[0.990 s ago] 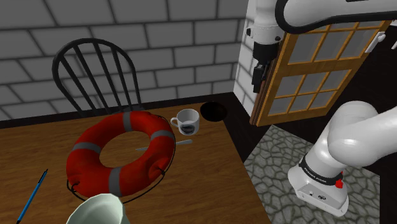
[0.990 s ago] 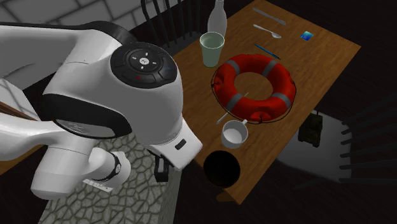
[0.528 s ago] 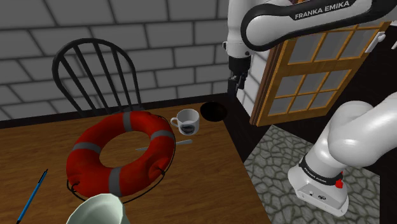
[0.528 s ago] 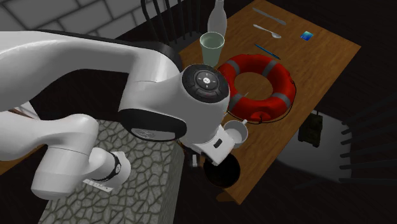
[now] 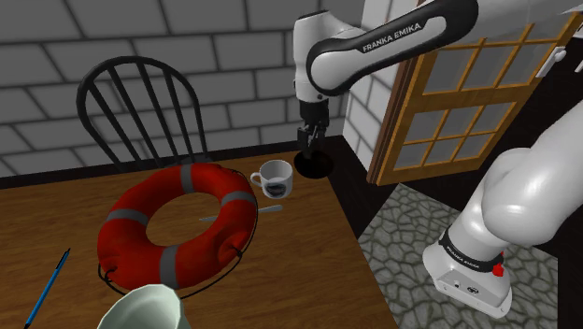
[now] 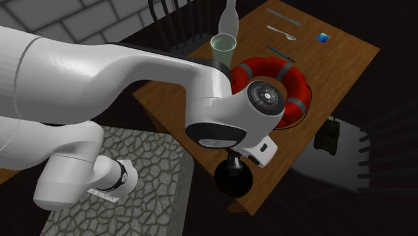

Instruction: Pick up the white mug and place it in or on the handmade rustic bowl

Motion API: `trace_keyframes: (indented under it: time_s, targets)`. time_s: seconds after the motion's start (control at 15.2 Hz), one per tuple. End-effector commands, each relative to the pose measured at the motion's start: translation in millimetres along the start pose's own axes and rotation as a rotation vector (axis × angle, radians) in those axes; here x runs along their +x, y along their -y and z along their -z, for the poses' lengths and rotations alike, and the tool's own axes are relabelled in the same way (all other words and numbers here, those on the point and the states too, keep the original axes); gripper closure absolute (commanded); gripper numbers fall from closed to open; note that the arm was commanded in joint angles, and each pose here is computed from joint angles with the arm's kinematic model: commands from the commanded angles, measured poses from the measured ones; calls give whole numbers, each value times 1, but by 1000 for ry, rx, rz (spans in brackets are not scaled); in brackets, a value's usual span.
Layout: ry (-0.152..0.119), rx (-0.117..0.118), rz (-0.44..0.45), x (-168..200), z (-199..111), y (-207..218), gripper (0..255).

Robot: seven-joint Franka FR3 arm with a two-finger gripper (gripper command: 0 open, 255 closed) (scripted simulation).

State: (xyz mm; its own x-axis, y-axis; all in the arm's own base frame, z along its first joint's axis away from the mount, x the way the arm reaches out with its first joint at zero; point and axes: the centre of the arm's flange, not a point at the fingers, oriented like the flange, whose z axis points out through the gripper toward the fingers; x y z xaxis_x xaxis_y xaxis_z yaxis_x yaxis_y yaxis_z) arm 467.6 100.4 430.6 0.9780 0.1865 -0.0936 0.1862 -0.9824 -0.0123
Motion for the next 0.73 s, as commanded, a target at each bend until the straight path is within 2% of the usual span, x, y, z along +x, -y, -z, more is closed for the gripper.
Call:
trace_keyframes:
  time_s: [0.0, 0.4, 0.66]
  targets:
    - [-2, 10, 0, 24, -11, 5, 0]
    - [-4, 37, 3, 92, -46, 22, 0]
    - [-5, 37, 3, 94, -63, 23, 0]
